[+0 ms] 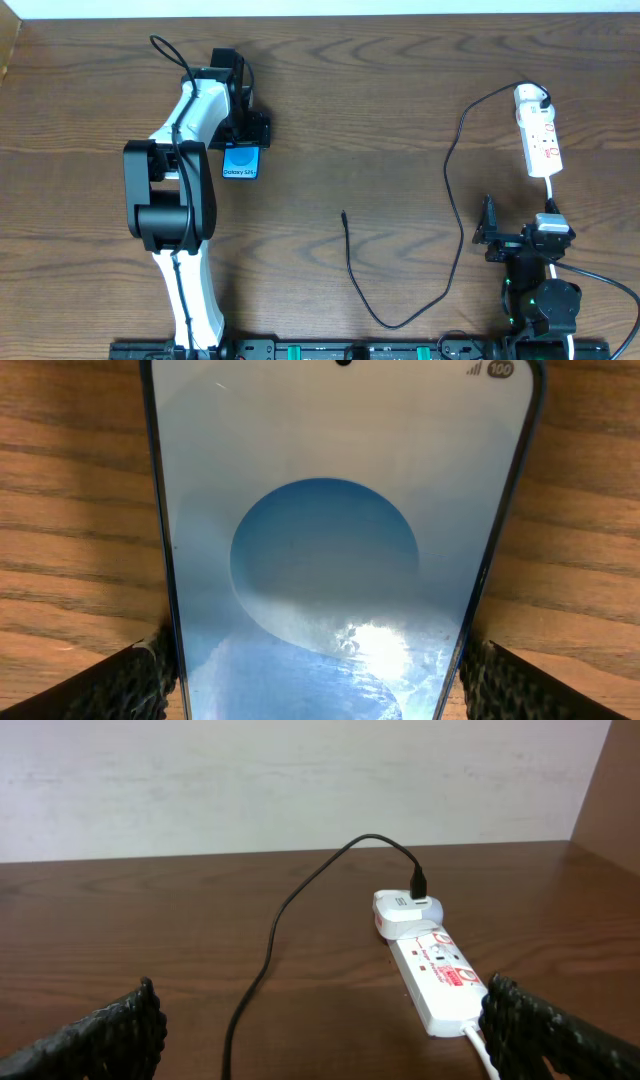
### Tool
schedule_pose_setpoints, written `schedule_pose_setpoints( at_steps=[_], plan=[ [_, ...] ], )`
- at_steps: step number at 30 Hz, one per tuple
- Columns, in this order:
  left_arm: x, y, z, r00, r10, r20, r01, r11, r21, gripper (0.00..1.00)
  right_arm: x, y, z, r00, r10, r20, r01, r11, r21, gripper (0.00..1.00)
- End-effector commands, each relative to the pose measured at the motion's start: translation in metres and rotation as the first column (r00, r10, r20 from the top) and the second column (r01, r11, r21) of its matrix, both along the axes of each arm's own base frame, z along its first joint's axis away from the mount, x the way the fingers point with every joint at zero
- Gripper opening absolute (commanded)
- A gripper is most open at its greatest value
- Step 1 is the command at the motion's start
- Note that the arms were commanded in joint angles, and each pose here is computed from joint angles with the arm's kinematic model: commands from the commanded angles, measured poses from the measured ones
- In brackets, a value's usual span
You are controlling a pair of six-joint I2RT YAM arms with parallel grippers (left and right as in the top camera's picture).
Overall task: Plug charger to phone and switch on socket
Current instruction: 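Close the left gripper on the phone's sides and hold it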
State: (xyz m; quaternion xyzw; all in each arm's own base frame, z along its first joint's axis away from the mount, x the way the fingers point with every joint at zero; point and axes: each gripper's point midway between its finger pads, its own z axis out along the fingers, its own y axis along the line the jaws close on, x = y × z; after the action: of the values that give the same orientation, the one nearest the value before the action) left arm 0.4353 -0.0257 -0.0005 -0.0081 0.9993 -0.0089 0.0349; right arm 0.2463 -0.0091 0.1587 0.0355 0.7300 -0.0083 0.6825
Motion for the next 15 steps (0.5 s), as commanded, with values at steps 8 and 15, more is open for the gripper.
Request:
schedule_pose_setpoints(
  at_steps=[8, 15],
  plan=[
    [-0.0073, 0.0028, -0.016, 0.999, 0.004, -0.04, -0.003, 1.0, 0.012, 0.86, -0.0002, 0.0016, -0.0003, 1.0, 0.004, 0.001, -0.004, 1.0, 0.01, 0.99],
    [-0.0072, 0.0027, -0.016, 0.999, 0.004, -0.039, -0.003, 1.0, 0.012, 0.85, -0.0002, 0.0016, -0.0003, 1.0, 0.004, 0.001, -0.004, 1.0, 0.01, 0.99]
  ],
)
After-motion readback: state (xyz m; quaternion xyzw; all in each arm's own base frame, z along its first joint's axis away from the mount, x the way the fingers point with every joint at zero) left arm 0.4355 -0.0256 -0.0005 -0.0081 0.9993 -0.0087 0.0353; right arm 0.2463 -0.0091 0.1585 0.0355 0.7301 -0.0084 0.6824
